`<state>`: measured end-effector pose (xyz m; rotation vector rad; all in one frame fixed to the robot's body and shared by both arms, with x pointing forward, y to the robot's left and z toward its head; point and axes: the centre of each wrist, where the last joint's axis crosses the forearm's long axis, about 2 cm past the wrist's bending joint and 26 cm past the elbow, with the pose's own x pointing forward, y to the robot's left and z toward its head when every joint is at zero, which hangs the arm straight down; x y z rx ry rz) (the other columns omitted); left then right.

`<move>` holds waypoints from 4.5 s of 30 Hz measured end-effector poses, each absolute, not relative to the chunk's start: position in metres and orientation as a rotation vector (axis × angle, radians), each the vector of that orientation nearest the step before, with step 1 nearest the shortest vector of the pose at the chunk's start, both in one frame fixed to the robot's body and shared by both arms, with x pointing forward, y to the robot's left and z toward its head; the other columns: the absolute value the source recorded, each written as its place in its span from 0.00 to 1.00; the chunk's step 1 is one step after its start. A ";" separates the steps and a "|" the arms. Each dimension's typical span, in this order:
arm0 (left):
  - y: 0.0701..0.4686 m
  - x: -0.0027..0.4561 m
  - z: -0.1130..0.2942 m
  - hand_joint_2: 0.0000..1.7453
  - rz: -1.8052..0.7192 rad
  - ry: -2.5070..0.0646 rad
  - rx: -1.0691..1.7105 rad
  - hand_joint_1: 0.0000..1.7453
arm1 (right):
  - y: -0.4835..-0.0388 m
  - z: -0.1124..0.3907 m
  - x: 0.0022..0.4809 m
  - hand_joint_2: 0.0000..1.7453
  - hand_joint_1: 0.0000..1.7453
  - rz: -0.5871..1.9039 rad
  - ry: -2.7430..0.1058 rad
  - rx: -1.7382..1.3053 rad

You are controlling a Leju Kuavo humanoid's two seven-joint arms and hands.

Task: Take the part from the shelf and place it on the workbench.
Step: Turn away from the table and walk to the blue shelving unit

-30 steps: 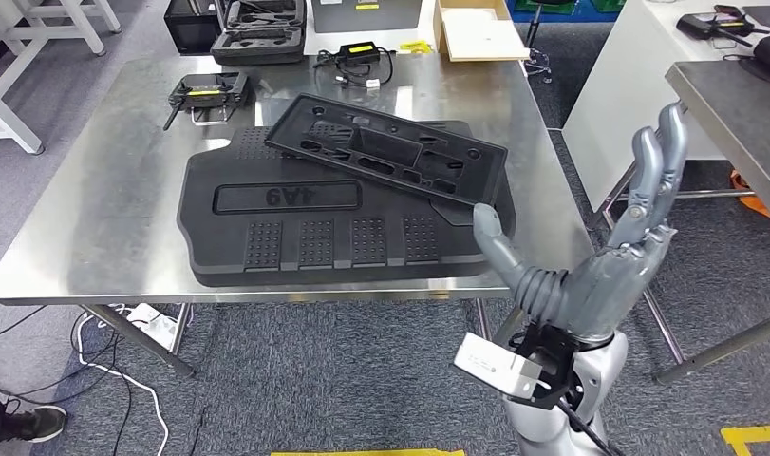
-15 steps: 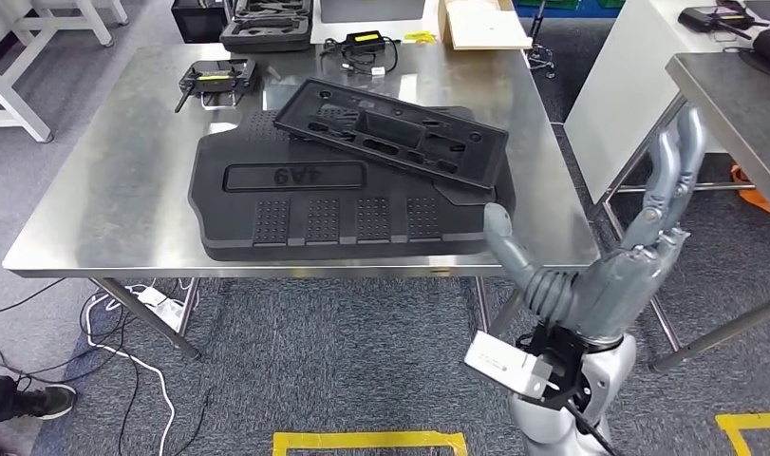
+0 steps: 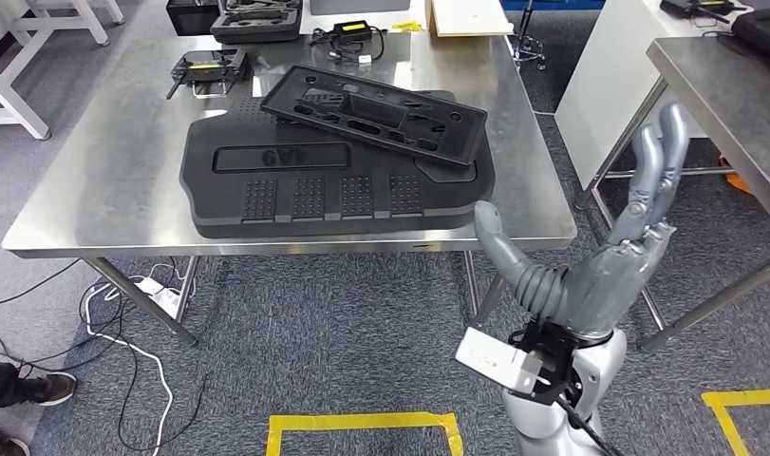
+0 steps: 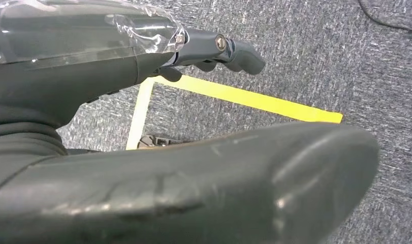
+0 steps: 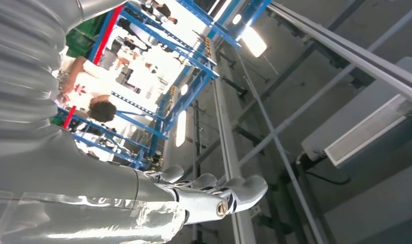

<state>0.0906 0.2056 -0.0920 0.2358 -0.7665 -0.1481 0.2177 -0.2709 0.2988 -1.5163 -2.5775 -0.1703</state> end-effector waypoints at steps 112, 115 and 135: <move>0.204 0.090 -0.092 0.00 -0.130 -0.764 0.229 0.00 | -0.273 0.300 0.218 0.00 0.00 -0.232 -2.612 -1.459; 0.204 0.090 -0.092 0.00 -0.130 -0.764 0.231 0.00 | -0.273 0.301 0.218 0.00 0.00 -0.235 -2.620 -1.458; 0.204 0.090 -0.092 0.00 -0.134 -0.765 0.228 0.00 | -0.276 0.300 0.219 0.00 0.00 -0.259 -2.613 -1.454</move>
